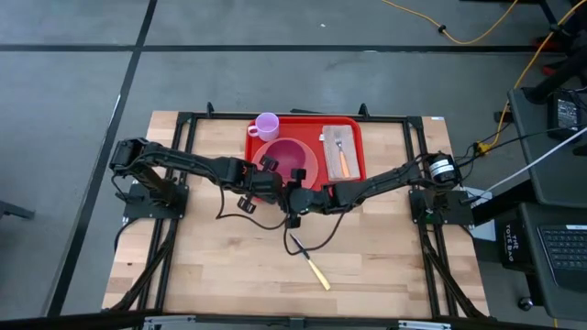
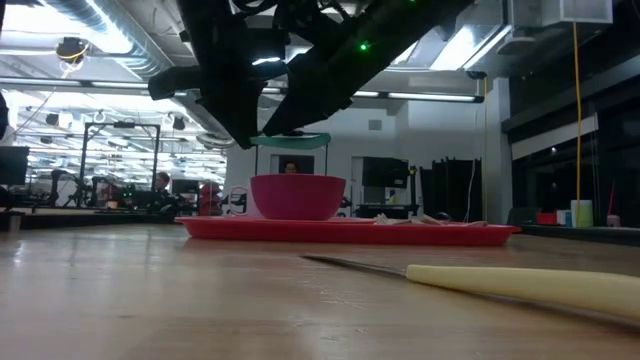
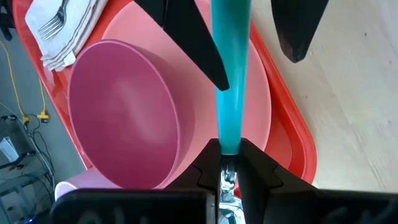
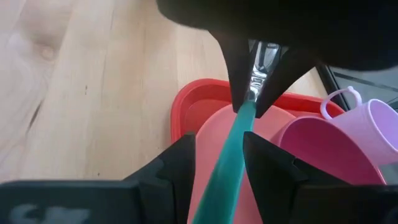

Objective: Set up tray
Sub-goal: Put the blue spoon to the left side of the orange fork on the light brown table napkin on the red tray

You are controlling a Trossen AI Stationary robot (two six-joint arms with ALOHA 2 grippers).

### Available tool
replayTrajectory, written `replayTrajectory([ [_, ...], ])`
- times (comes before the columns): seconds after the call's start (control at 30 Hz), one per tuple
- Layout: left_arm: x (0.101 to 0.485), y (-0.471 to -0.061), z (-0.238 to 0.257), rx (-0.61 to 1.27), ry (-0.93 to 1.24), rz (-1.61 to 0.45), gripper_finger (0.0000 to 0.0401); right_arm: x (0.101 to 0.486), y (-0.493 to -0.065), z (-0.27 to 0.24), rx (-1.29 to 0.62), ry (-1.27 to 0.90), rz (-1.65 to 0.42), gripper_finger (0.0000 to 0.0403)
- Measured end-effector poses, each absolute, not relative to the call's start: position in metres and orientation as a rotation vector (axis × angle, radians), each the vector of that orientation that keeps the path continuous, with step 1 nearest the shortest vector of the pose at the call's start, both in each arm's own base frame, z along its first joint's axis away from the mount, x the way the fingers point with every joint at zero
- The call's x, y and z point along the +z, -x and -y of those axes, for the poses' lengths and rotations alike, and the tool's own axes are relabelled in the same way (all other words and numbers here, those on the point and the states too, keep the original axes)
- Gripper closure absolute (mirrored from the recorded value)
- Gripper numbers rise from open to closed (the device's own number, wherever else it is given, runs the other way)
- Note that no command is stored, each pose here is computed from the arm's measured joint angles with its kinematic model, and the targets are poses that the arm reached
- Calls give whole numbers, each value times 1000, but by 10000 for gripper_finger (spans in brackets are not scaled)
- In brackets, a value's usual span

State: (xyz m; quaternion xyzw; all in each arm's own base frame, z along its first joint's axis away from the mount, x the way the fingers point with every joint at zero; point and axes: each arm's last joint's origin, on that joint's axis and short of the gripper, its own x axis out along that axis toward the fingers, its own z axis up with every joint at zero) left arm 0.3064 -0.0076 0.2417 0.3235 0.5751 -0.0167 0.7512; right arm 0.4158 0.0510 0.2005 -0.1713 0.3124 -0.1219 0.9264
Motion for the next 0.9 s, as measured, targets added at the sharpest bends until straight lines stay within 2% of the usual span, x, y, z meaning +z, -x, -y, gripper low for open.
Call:
replayTrajectory([
  [0.9, 240, -305, 8, -32, -717, -1274, 383, 193, -417, -39, -312, 342, -680, 263],
])
